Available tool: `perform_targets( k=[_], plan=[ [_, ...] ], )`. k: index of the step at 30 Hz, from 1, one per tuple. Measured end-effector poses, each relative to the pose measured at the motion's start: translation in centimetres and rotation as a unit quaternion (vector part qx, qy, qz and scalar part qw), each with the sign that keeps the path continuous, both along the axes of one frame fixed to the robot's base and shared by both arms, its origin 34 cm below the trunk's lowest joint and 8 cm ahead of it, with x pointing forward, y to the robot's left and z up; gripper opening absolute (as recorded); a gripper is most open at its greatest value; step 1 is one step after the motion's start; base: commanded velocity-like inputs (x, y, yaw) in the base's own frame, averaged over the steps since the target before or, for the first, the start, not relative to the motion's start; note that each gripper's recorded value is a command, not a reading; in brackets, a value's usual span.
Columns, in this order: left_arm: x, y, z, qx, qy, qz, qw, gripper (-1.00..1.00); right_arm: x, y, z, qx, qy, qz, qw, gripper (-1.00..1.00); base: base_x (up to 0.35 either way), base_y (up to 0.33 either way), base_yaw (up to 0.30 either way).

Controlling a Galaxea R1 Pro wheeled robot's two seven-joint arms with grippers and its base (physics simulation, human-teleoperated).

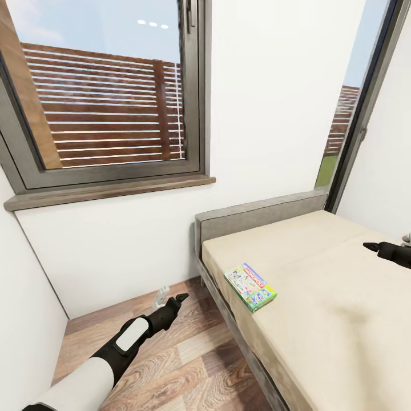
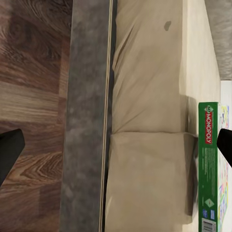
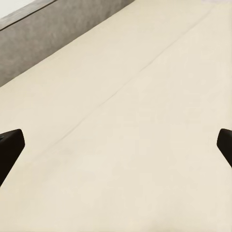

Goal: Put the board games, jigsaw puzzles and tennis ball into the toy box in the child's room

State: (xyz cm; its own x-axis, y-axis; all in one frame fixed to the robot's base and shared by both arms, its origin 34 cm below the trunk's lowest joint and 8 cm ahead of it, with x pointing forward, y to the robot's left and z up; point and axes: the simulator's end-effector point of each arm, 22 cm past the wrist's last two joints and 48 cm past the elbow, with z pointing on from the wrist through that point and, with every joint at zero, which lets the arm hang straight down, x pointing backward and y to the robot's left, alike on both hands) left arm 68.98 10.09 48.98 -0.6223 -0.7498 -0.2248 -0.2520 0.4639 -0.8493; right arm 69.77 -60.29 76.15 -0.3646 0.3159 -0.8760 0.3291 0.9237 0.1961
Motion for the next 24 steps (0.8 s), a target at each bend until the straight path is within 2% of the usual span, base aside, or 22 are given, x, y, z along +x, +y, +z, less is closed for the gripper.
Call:
perform_targets(
  k=[20, 24],
  plan=[
    [-0.1, 0.0, -0.1, 0.000, 0.001, 0.001, 1.0000, 1.00, -0.1, -0.2, 0.2, -0.002, -0.001, -0.002, 1.0000, 1.00, 0.000, 0.000, 0.000],
    [0.5, 2.1, -0.1, -0.001, -0.003, 0.020, 0.9998, 1.00, -0.2, -0.3, 0.2, 0.003, -0.001, -0.003, 1.0000, 1.00, 0.000, 0.000, 0.000]
  ],
)
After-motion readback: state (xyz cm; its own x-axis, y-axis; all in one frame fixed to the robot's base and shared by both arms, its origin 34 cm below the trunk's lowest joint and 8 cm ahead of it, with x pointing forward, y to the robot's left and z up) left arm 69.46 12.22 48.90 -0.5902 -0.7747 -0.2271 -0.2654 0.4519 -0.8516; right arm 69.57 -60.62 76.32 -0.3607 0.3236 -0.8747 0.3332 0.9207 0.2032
